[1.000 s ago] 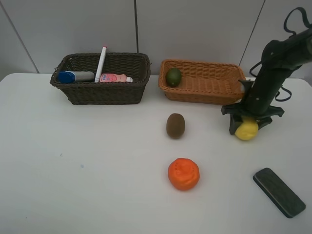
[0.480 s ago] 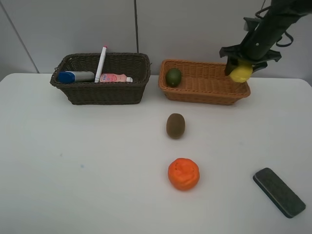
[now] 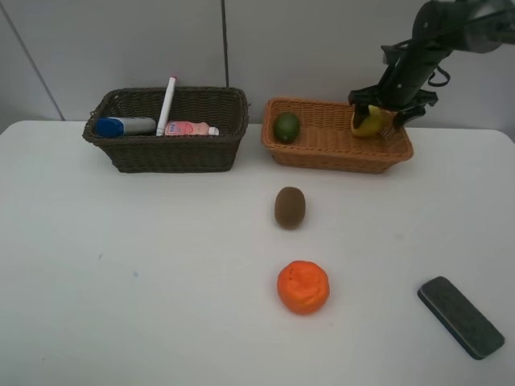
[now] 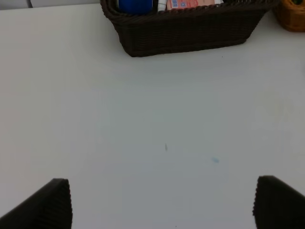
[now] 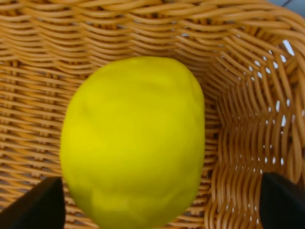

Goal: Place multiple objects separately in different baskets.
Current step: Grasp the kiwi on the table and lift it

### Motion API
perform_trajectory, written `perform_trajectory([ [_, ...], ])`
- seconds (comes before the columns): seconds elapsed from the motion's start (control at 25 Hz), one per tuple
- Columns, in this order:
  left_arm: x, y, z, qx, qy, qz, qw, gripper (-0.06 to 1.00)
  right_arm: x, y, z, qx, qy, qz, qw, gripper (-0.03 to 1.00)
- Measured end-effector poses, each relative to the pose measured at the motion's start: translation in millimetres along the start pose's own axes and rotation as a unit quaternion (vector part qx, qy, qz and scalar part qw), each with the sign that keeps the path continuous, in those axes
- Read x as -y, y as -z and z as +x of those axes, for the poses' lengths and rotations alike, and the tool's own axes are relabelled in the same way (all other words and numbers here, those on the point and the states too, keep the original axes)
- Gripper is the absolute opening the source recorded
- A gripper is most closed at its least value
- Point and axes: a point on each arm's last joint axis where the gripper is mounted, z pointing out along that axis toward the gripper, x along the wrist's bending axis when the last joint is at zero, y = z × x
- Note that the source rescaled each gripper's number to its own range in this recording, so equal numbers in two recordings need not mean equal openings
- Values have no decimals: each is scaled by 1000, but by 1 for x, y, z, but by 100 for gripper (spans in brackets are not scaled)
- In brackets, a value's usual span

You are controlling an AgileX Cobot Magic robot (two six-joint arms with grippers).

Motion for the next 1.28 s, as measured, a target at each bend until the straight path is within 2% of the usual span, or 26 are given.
perform_trajectory([
  [0.16,0,0,0,0,0,0,1000,100,5,6,3,-16,-12,34,999,97],
  [0.32,0,0,0,0,0,0,1000,100,12,38,11,-56,-31,84,994,99],
  [0.6,0,0,0,0,0,0,1000,100,23,100,43,-76,-26,66,995,100],
  [0.76,0,0,0,0,0,0,1000,100,62,110,78,-79,-11,116,990,100],
  [0.96,0,0,0,0,0,0,1000,100,124,94,148,-79,54,192,977,100],
  [1.12,0,0,0,0,0,-1,1000,100,143,77,184,-87,82,190,974,100],
  [1.28,0,0,0,0,0,-1,1000,100,146,56,196,-87,90,179,976,100],
])
